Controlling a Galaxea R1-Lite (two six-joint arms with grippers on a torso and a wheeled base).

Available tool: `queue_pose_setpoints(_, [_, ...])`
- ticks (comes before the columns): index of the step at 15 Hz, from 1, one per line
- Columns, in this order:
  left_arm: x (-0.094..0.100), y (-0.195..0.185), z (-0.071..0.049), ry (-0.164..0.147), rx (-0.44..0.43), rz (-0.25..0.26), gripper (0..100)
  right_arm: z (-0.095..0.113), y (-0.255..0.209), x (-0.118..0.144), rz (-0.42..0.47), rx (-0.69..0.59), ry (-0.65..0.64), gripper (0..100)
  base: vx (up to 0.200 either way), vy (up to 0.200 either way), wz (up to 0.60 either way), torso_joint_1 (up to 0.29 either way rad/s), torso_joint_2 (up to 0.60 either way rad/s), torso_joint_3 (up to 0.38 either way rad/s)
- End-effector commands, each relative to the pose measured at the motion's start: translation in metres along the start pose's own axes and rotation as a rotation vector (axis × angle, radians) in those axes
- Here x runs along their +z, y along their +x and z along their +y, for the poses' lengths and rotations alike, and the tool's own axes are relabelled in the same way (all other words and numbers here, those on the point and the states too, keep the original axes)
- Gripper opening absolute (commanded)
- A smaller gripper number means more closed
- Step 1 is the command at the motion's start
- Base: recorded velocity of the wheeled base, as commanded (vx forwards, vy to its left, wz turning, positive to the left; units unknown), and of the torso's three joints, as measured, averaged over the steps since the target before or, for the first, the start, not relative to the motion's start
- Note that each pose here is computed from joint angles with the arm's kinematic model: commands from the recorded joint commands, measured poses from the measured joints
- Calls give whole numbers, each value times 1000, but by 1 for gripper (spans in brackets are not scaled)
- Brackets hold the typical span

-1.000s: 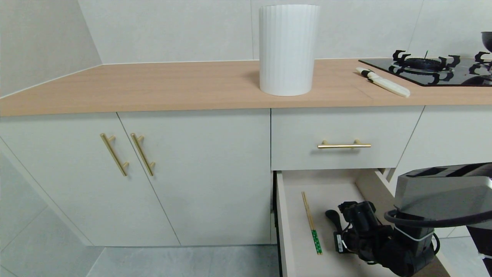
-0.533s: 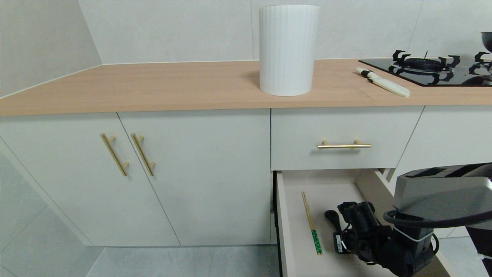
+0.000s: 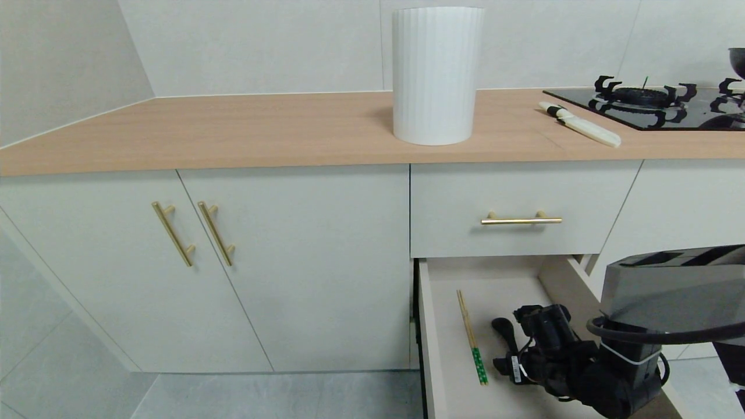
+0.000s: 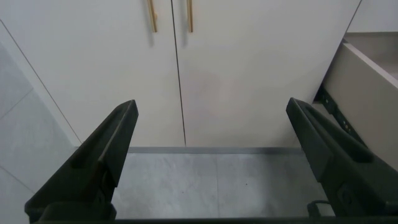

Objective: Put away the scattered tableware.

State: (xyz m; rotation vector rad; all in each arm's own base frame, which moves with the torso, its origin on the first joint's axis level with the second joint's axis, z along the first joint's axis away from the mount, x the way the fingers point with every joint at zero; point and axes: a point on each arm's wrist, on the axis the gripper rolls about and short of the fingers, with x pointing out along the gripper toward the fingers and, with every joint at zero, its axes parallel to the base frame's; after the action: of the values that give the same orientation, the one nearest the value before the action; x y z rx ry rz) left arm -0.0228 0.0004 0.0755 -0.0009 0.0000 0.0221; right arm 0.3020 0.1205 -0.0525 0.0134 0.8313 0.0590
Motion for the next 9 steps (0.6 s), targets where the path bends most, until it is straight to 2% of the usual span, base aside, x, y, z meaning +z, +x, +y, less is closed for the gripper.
queue_pose_setpoints(1, [0, 0, 0, -1, 1, 2, 100, -1, -28, 17, -67, 19, 15, 100, 0, 0, 0, 0, 0, 0])
queue_pose_setpoints(3, [0, 0, 0, -1, 1, 2, 100, -3, -65, 35, -123, 41, 23, 100, 0, 0, 0, 0, 0, 0])
queue_pose_setpoints(9, [0, 0, 0, -1, 1, 2, 100, -8, -176, 72, -126, 82, 6, 100, 0, 0, 0, 0, 0, 0])
